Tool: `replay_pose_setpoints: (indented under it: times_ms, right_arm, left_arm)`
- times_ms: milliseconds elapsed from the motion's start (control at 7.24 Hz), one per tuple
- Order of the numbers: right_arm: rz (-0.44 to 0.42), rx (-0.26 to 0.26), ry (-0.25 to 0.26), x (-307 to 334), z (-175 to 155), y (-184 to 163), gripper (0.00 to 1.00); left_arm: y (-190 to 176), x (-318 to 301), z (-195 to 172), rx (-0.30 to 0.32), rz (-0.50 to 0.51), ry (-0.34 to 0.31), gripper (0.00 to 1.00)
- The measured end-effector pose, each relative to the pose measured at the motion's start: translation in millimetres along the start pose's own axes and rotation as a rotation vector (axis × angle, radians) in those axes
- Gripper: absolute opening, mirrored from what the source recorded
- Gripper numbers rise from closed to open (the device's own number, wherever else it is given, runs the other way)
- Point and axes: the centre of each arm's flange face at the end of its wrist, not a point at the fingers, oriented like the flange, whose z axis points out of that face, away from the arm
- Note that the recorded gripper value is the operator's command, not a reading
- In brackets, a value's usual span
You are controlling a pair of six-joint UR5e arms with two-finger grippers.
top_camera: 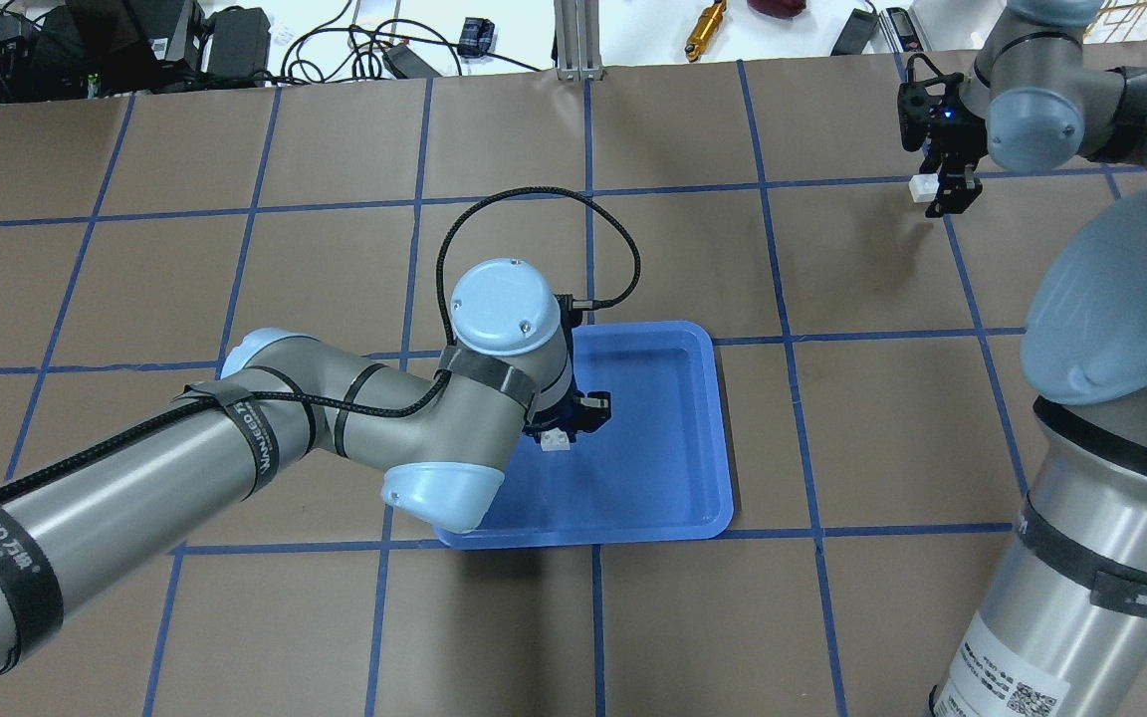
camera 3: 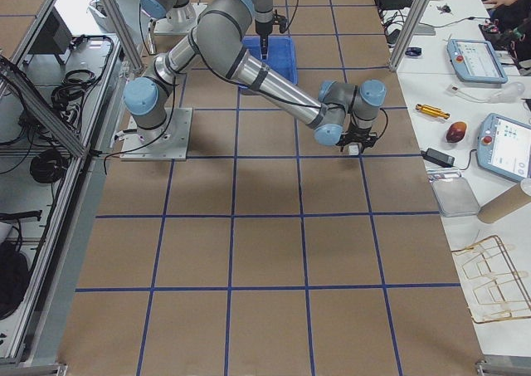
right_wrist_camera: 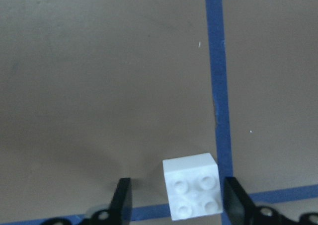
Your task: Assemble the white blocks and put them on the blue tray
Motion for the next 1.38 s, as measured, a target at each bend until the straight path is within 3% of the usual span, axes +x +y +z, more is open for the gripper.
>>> replay_pose_setpoints:
  times_ms: [691, 1243, 1382]
  right_arm:
    - [-0.009, -0.034, -0.022, -4, -18, -3, 0.0]
    - [-0.035, -0.012, -0.098, -25, -63, -56, 0.0]
    - [-0.039, -0.009, -0.121, -33, -74, -75, 0.0]
  left_arm:
    - [1, -4, 10, 0.004, -0.002, -0.034, 0.0]
    - [-2, -4, 16, 0.015, -0.012, -0.035, 0.0]
    - [-2, -4, 18, 0.014, -0.016, -0.035, 0.2]
